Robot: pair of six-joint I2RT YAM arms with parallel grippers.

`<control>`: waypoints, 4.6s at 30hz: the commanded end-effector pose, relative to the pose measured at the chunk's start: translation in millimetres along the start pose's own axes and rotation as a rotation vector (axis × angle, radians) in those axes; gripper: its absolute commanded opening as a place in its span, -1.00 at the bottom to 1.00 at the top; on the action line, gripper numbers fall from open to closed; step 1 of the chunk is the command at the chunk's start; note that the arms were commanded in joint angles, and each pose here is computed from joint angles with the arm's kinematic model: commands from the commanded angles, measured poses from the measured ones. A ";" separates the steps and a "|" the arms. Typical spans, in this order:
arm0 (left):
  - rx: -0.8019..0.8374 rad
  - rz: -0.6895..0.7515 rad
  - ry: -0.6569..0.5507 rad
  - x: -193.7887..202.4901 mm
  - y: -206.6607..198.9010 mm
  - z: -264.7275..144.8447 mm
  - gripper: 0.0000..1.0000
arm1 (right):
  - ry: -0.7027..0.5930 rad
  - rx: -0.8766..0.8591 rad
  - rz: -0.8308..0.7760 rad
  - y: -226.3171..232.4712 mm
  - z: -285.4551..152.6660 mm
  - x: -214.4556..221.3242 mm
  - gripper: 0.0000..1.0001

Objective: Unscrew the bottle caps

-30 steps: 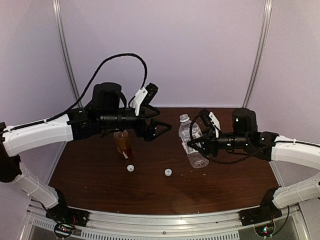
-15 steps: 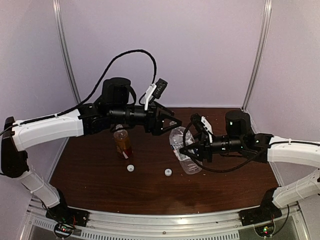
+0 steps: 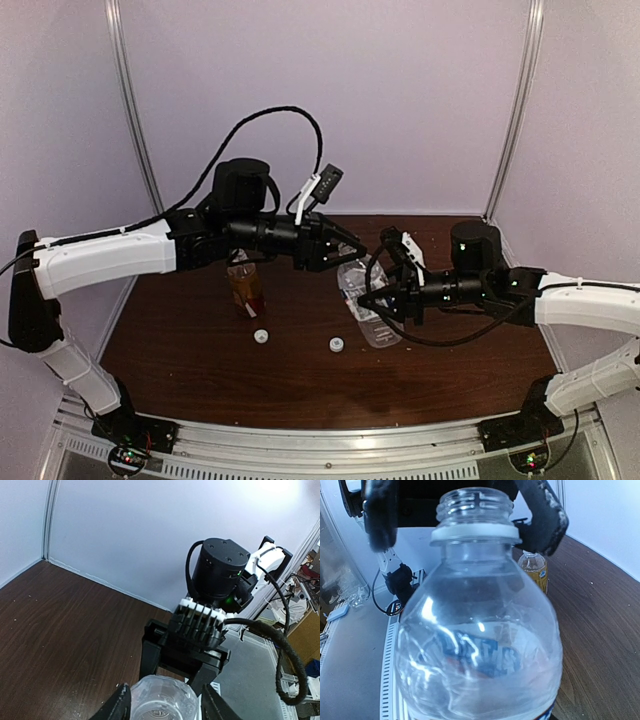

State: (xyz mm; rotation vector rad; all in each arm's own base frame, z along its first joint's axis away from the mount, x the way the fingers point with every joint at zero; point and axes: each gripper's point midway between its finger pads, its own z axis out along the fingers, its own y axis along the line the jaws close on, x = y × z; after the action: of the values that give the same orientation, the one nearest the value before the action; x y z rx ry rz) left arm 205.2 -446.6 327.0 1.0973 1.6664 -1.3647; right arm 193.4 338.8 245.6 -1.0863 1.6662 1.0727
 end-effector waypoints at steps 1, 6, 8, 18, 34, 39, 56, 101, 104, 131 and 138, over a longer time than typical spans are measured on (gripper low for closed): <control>0.060 0.026 -0.043 -15.3 -9.1 2.7 -0.07 | -0.062 0.021 -0.040 0.3 -3.1 -23.2 -0.23; 0.067 0.023 -0.041 -13.2 -9.6 3.1 -0.15 | -0.065 0.038 -0.041 -1.8 -4.2 -24.0 -0.23; 0.066 0.020 -0.039 -11.8 -8.7 3.2 -0.17 | -0.067 0.042 -0.042 -2.1 -4.6 -24.6 -0.23; 0.073 0.028 -0.045 -8.7 -11.3 -0.3 -0.48 | -0.078 0.080 -0.029 -8.3 -5.8 -27.1 -0.14; -0.025 0.081 -0.062 -14.8 -2.8 -13.5 -1.00 | -0.055 0.133 0.012 -20.8 -1.5 -18.7 0.58; -0.079 0.092 -0.061 -14.4 7.2 -18.5 -1.00 | -0.051 0.149 0.015 -23.3 -2.0 -17.6 0.99; -0.570 0.153 0.053 -4.5 110.3 -42.9 -1.00 | -0.054 0.404 0.026 -58.5 -28.0 -14.6 1.00; -0.535 0.036 0.130 35.0 179.4 5.1 0.28 | -0.028 0.497 0.076 -70.0 -43.7 -0.3 1.00; -0.528 0.049 0.117 29.7 174.3 1.9 0.42 | -0.018 0.504 0.076 -69.8 -45.7 -1.0 1.00; -1.099 0.168 -0.091 -8.7 123.5 -201.4 0.95 | 0.165 0.919 0.181 -144.0 -75.1 -24.6 1.00; -1.232 0.128 -0.181 -2.8 112.4 -267.1 0.95 | 0.098 0.974 0.230 -174.2 -97.8 -37.2 1.00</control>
State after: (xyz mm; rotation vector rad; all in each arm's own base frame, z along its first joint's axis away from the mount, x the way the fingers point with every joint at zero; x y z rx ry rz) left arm 306.7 -216.5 336.2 0.4323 1.7795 -0.2481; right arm 334.8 230.8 257.5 -0.3974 2.0791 0.2380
